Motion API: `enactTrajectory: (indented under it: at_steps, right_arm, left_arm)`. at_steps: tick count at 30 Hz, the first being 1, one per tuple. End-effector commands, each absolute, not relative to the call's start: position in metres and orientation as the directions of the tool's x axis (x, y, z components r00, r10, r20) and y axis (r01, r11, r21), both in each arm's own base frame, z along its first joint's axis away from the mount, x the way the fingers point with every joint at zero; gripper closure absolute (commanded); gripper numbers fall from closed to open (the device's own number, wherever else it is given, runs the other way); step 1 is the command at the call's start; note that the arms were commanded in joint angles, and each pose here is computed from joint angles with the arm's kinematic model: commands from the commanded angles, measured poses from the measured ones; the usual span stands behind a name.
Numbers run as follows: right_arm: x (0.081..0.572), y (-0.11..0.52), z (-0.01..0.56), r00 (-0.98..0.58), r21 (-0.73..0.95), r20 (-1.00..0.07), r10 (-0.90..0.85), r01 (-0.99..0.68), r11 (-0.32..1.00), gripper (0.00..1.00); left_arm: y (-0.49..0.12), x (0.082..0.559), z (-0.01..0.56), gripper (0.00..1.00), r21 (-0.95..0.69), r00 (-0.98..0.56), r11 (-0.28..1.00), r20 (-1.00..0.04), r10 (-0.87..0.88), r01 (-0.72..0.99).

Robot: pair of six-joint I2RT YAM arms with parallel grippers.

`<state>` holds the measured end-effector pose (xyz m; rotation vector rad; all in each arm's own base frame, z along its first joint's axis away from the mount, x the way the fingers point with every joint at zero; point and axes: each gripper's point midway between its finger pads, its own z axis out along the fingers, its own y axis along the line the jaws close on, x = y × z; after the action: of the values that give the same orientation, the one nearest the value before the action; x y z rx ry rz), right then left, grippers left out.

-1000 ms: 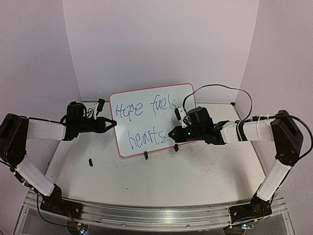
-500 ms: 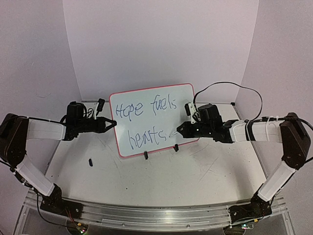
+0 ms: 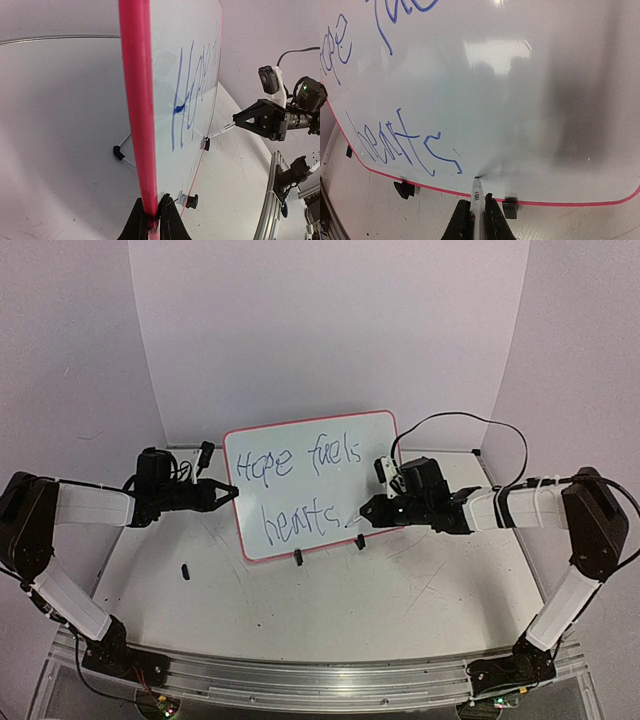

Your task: Write a sentence on the whiteboard

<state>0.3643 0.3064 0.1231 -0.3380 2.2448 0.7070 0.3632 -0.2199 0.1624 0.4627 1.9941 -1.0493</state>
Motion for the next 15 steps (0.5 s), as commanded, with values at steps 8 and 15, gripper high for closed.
enactTrajectory:
  at_steps: [8, 15]
  right_arm:
    - [0.357, 0.308, 0.191, -0.606, 0.436, -0.793, 0.06, -0.496, 0.751, 1.0]
    - [0.354, 0.299, 0.207, -0.572, 0.408, -0.818, 0.065, -0.496, 0.766, 1.0]
  left_arm:
    - [-0.205, 0.388, 0.157, 0.98, -0.406, -0.545, 0.707, -0.838, -0.035, 0.579]
    - [-0.198, 0.389, 0.172, 0.74, -0.394, -0.518, 0.732, -0.853, -0.066, 0.556]
